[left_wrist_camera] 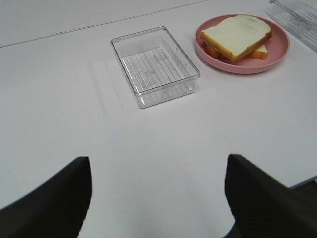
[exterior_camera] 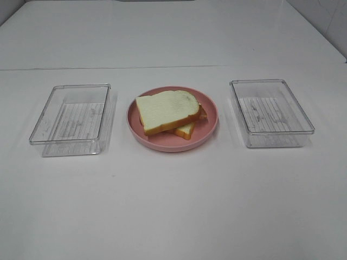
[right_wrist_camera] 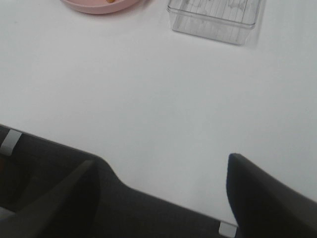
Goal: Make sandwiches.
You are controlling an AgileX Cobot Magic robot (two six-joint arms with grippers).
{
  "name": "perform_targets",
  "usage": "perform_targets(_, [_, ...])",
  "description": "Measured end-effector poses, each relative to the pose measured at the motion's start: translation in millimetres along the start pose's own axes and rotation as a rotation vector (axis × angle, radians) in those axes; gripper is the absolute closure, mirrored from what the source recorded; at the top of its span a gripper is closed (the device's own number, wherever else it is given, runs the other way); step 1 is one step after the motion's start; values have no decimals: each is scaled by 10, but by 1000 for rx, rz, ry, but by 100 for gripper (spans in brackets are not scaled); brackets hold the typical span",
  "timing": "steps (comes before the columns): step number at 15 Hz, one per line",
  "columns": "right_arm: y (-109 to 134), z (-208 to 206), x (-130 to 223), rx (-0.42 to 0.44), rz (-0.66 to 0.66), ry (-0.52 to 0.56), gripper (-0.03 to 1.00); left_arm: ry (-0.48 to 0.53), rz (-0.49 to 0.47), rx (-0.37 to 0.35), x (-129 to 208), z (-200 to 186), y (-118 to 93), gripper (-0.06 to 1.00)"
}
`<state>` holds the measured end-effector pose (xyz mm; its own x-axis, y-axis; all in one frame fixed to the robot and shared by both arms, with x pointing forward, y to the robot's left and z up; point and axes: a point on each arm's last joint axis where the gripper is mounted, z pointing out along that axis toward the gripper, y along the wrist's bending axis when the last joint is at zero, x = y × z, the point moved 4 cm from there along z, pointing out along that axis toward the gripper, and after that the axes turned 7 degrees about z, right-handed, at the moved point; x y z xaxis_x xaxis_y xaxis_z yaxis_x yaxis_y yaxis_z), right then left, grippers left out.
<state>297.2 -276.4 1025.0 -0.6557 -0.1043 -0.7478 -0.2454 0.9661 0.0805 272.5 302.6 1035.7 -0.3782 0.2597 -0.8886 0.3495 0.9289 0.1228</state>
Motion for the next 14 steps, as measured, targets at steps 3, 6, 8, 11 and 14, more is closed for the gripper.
perform_targets(3, [31,-125,44,-26,-4,-92,28,-1,27,23,0,0,-30,23])
perform_targets(6, [32,-122,49,-27,-4,-92,28,-1,28,23,-1,0,-31,23])
perform_targets(8, [32,-122,49,-27,-4,-92,28,-1,28,23,-1,0,-31,23])
perform_targets(11, [32,-122,49,-27,-4,-92,28,-1,30,23,-1,0,-31,23])
perform_targets(14, [32,-122,49,-27,-4,-92,28,-1,30,23,-1,0,-31,23])
